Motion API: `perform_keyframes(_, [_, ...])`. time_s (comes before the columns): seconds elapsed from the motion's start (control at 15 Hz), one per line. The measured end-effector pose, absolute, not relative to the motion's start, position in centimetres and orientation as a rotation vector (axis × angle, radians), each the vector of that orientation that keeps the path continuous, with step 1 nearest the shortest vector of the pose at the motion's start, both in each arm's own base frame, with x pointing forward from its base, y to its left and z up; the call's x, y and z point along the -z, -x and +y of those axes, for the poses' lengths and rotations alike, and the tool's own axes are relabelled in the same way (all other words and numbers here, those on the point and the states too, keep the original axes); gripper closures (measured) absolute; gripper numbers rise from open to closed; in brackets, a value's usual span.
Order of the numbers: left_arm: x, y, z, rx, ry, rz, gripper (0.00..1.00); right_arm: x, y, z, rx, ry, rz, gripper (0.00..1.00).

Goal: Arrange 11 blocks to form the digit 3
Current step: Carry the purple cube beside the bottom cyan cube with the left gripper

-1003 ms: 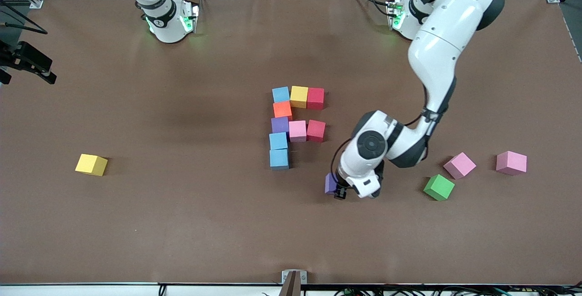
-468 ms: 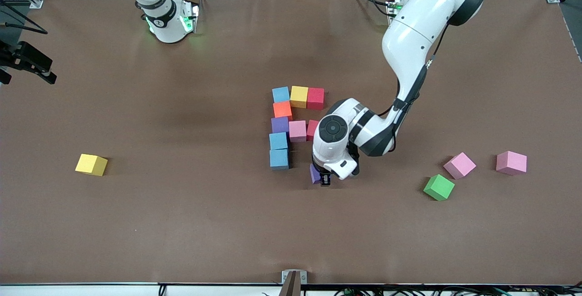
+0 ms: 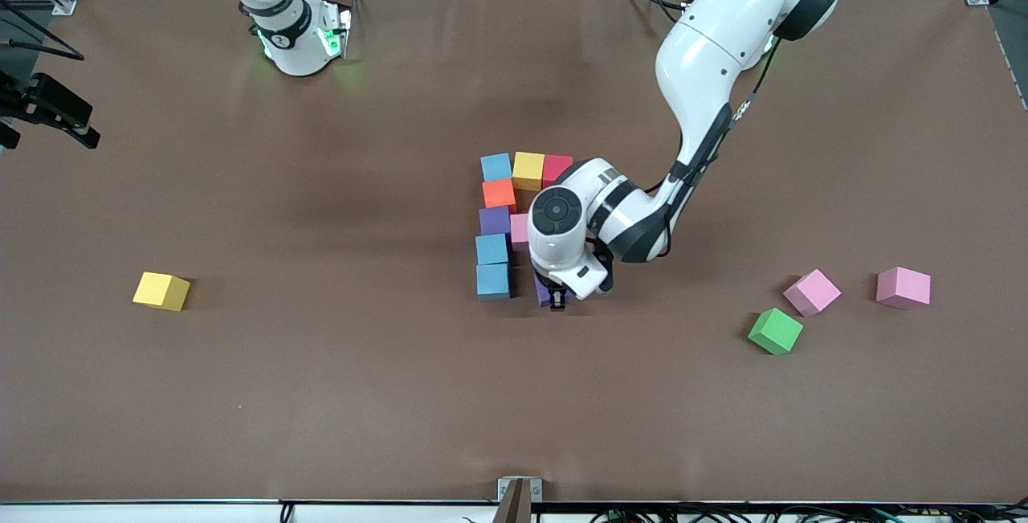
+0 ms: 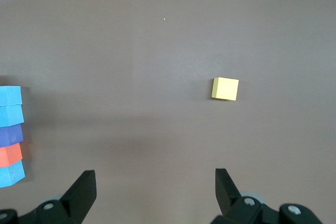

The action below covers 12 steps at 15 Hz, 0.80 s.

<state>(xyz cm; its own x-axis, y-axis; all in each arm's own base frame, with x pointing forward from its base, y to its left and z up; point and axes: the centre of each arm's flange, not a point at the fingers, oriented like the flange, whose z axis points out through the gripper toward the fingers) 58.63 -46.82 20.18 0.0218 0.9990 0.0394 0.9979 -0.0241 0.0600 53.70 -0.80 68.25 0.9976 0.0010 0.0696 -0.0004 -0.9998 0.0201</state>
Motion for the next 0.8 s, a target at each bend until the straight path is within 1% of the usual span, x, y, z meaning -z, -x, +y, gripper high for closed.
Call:
perform_keyframes(0.27, [-21.5, -58.4, -48.3, -0.114, -2.231, 2.146, 0.4, -68.2, -53.7, -0.8, -0.109, -3.12, 0.001, 0.0])
perform_keyframes(0.8, [-21.5, -57.6, -49.3, -0.112, -2.318, 2.052, 0.4, -68.2, -53.7, -0.8, -0.109, -3.12, 0.001, 0.0])
